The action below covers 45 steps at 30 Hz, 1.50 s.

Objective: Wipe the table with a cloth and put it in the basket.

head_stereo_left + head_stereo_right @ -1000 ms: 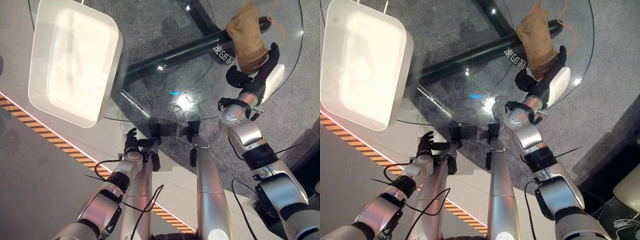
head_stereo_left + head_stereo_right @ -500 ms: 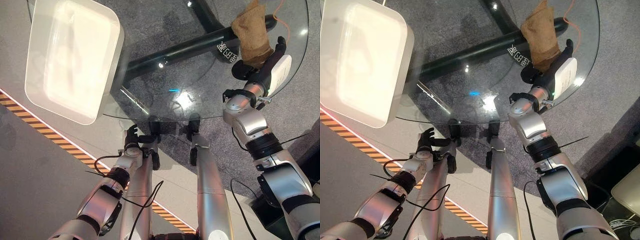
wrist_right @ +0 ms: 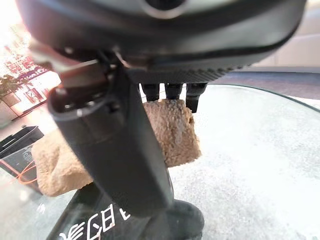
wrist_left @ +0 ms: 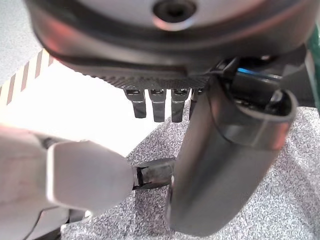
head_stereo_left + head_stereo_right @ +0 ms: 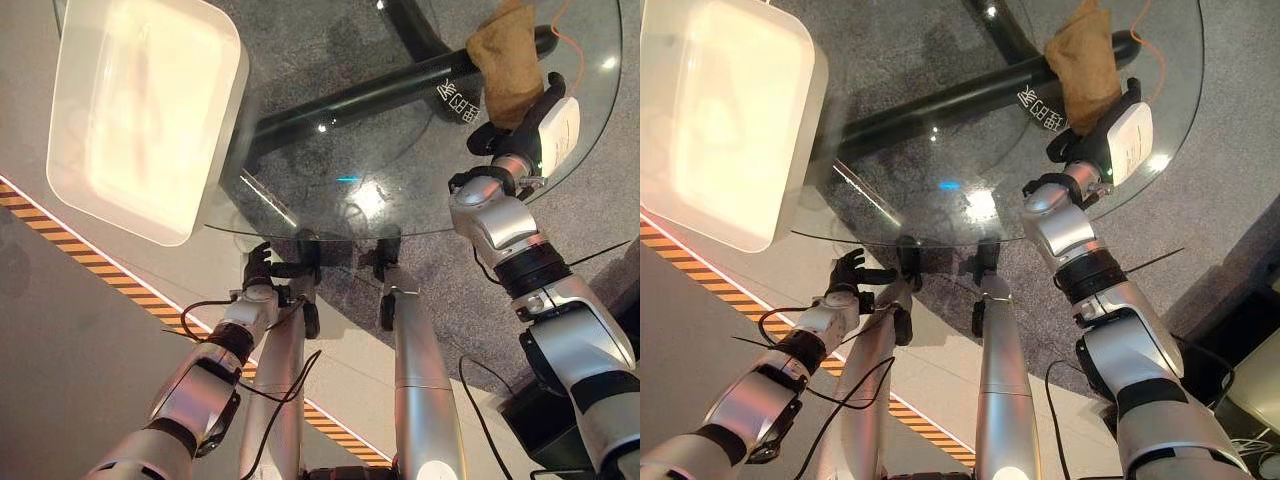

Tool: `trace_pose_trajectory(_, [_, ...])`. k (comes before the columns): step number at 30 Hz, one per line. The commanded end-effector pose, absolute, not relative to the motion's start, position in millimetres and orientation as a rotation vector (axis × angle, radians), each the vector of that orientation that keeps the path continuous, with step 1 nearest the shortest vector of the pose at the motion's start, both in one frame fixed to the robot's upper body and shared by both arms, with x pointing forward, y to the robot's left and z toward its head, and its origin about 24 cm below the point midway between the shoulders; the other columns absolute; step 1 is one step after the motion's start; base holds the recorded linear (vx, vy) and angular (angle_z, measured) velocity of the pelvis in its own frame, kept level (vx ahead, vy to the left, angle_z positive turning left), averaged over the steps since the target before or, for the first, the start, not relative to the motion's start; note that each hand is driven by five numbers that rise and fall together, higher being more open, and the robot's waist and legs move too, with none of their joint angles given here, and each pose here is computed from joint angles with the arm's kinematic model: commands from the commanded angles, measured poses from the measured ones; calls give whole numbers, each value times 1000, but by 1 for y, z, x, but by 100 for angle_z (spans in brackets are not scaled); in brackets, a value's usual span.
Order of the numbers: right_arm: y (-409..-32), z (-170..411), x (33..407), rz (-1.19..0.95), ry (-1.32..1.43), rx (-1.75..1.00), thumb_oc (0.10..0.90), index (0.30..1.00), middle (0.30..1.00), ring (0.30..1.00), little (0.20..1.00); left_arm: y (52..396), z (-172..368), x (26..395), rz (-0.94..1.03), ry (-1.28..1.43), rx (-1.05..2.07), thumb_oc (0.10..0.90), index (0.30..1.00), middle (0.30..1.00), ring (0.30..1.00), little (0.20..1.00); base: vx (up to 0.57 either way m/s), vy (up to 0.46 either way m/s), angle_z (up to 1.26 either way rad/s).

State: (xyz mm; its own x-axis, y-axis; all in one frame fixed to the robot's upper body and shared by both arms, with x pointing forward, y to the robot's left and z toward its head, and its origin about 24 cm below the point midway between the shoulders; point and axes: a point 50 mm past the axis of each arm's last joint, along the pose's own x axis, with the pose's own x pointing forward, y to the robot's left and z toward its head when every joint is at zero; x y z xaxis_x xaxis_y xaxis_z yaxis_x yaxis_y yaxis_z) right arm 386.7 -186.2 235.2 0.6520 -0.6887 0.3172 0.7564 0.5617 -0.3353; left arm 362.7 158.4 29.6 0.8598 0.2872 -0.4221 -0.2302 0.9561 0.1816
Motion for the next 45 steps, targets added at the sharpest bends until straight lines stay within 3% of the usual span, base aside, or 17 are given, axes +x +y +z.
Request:
trace_pose_trajectory(1, [-207, 266, 382, -936, -260, -500, 342, 507, 507, 507, 442, 170, 17, 356, 310, 524, 99, 800, 900, 900, 900, 900, 0, 0, 0])
trace_pose_trajectory(2, [-208, 268, 383, -938, -263, -505, 144, 338, 338, 338, 244, 170, 17, 356, 310, 524, 98, 800, 900, 900, 900, 900, 0, 0, 0])
trace_pose_trajectory(3, [-208, 270, 383, -938, -266, -513, 100, 300, 300, 300, 200, 170, 17, 356, 310, 525, 97, 800, 900, 900, 900, 900, 0, 0, 0])
trace_pose_trajectory(18, [-211, 290, 381, -951, -361, -466, 100, 300, 300, 300, 200, 176, 20, 358, 312, 520, 82, 800, 900, 900, 900, 900, 0, 0, 0])
trace_pose_trajectory(25, [-196, 315, 366, -929, -535, -458, 100, 300, 300, 300, 200, 177, 12, 351, 318, 528, 69, 800, 900, 900, 900, 900, 1, 28, 0])
trace_pose_trajectory(45, [-131, 322, 354, -531, -697, -741, 100, 300, 300, 300, 200, 170, 0, 342, 307, 529, 72, 800, 900, 900, 900, 900, -1, 18, 2])
